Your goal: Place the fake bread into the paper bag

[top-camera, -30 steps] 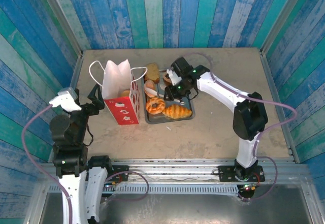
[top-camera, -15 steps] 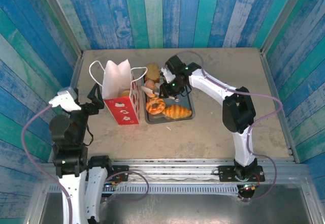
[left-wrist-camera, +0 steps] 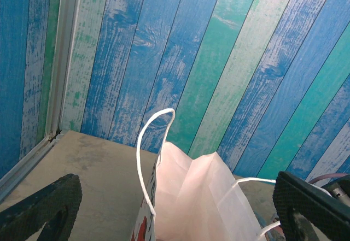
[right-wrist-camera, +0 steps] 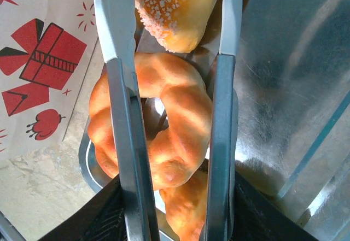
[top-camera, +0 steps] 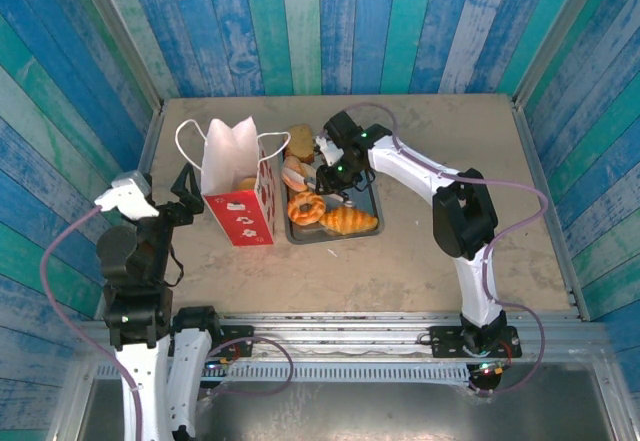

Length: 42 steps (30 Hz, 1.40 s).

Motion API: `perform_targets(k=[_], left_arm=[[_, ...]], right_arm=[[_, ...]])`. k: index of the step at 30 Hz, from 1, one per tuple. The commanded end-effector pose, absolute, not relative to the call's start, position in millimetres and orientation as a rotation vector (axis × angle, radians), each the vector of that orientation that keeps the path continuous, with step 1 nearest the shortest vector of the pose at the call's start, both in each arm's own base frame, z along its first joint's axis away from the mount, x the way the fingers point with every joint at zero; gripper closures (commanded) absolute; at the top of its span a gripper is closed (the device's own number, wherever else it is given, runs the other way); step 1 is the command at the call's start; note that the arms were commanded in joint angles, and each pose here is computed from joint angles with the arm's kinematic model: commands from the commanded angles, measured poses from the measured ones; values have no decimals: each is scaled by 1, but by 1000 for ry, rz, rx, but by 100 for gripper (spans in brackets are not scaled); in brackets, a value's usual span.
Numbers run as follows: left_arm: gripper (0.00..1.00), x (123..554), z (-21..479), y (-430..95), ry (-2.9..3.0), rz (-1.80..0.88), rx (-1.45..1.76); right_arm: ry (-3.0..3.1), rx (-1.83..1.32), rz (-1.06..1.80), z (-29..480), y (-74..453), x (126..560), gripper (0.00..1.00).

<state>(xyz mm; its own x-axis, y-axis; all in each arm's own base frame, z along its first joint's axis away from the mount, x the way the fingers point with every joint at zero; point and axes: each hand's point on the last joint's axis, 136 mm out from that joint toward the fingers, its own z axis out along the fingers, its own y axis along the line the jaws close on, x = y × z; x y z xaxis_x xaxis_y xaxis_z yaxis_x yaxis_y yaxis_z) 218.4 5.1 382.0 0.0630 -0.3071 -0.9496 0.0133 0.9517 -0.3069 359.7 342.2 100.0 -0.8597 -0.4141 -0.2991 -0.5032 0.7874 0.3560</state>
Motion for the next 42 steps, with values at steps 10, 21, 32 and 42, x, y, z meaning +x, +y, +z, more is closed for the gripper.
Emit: perform_targets(k=[10, 21, 32, 42], left_arm=[[6, 217, 391, 9, 1475, -220, -246], [6, 214, 394, 14, 1495, -203, -284], [6, 211, 392, 14, 1529, -220, -315], [6, 216, 376, 16, 1635, -247, -387]], right_arm=[[2701, -733, 618, 132, 339, 359, 60], [2622, -703, 588, 170, 325, 356, 60], [2518, -635, 557, 222, 296, 343, 60], [2387, -588, 567, 285, 275, 325, 61]])
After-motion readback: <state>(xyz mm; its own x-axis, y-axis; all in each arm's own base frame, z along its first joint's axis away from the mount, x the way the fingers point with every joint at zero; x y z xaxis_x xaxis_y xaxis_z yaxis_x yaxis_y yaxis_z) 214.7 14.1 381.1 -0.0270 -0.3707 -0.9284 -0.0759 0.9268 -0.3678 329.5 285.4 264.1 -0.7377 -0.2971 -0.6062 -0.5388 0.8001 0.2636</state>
